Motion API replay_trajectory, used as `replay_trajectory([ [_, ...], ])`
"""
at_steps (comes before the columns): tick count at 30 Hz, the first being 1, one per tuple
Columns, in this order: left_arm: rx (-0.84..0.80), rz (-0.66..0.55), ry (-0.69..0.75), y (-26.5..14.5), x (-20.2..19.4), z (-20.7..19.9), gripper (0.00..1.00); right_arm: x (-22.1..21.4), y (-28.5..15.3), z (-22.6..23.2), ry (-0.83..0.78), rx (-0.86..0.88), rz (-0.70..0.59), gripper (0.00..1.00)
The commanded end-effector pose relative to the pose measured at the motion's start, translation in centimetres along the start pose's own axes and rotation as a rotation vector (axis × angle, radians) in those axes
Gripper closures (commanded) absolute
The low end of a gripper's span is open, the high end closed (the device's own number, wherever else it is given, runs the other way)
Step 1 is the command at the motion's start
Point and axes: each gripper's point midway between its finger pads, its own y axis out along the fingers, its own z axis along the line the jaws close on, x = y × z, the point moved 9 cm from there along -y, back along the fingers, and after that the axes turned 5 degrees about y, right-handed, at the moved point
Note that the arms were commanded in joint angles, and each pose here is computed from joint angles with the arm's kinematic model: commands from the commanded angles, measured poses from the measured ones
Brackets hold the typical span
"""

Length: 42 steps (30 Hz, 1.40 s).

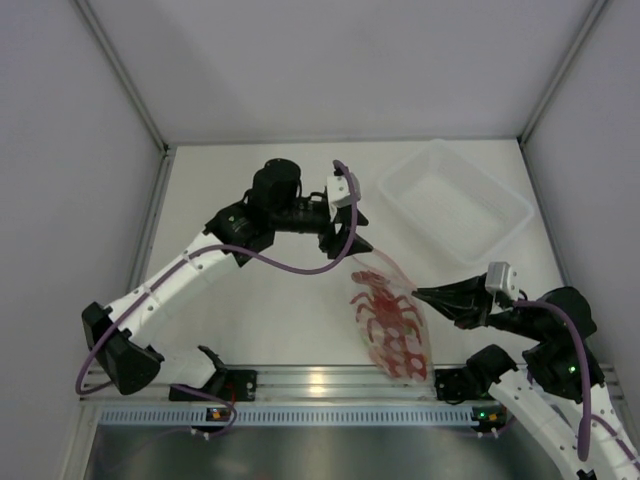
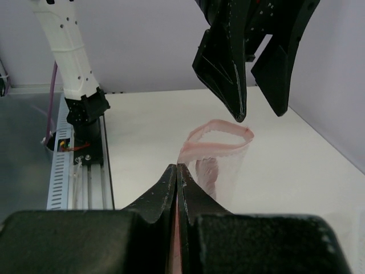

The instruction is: Open the zip-top bag and remove the fake food

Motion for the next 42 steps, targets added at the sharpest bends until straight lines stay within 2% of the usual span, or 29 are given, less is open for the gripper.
replay_trajectory([
  [1,-0.088,-0.08,0.142,0.4,1.7,0.2,0.37,2.1,-0.1,0.3,-0.098,0.03,-0.067,1.0],
  [6,-0.206,-0.093,0.133,1.3,1.1,-0.2,0.38,2.1,-0.1,0.3,-0.097,0.028,-0.065,1.0],
  [18,-0.366,-0.098,0.067,3.1,-0.1,-0.2,0.41,2.0,0.0,0.1,-0.093,0.025,-0.064,1.0],
  [22,-0.408,-0.09,0.033,3.8,-0.8,-0.1,0.51,2.1,0.0,0.2,-0.094,0.026,-0.071,1.0],
  [24,-0.407,-0.082,0.017,4.1,-1.0,0.1,0.49,2.2,-0.1,0.2,-0.097,0.023,-0.073,1.0],
  [25,-0.396,-0.073,0.006,4.3,-1.2,0.3,0.42,2.1,-0.1,0.3,-0.096,0.023,-0.074,1.0],
  [27,-0.371,-0.062,0.001,4.5,-1.3,0.6,0.38,2.1,-0.1,0.3,-0.097,0.025,-0.072,1.0],
  [30,-0.378,-0.069,0.015,4.3,-1.2,0.4,0.44,2.0,0.0,0.2,-0.094,0.024,-0.069,1.0],
  [32,-0.375,-0.066,0.013,4.3,-1.3,0.3,0.55,2.1,-0.1,0.2,-0.097,0.023,-0.075,1.0],
  [33,-0.369,-0.065,0.013,4.2,-1.3,0.3,0.62,2.0,-0.1,0.3,-0.097,0.023,-0.076,1.0],
  [34,-0.366,-0.061,0.011,4.2,-1.4,0.3,0.75,2.0,-0.1,0.3,-0.097,0.021,-0.078,1.0],
  [37,-0.357,-0.054,0.003,4.3,-1.6,0.4,1.0,2.0,-0.1,0.2,-0.099,0.012,-0.082,1.0],
  [42,-0.287,-0.044,0.008,4.0,-1.2,0.7,1.0,1.9,-0.1,0.0,-0.094,-0.007,-0.079,1.0],
])
